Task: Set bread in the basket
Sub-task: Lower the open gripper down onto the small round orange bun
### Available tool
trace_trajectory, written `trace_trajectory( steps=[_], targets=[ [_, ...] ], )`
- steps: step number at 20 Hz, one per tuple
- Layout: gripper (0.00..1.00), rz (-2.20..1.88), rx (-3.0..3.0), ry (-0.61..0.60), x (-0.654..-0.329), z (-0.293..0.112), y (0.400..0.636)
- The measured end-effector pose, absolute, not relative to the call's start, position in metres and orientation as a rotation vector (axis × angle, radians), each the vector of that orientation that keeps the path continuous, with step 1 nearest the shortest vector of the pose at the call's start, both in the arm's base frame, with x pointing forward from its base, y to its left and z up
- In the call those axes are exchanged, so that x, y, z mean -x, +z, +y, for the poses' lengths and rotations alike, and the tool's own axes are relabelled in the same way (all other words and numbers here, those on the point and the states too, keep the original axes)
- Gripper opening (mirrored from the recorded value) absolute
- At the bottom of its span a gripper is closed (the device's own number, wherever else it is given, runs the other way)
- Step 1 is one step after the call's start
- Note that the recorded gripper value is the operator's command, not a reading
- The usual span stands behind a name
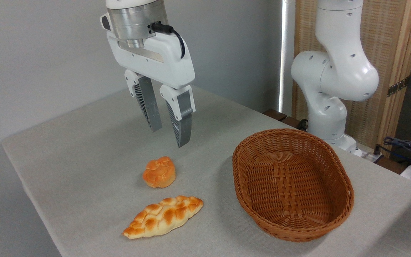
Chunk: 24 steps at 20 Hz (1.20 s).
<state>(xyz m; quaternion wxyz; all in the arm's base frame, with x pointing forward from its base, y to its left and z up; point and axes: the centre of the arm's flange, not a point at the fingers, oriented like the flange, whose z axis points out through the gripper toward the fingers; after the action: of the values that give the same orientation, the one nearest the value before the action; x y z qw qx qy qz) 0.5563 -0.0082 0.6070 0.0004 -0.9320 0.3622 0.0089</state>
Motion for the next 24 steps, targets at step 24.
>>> trace_trajectory(
  steps=[24],
  targets=[
    [1.00, 1.473, 2.725, -0.205, -0.563, -0.131, 0.484]
  ],
)
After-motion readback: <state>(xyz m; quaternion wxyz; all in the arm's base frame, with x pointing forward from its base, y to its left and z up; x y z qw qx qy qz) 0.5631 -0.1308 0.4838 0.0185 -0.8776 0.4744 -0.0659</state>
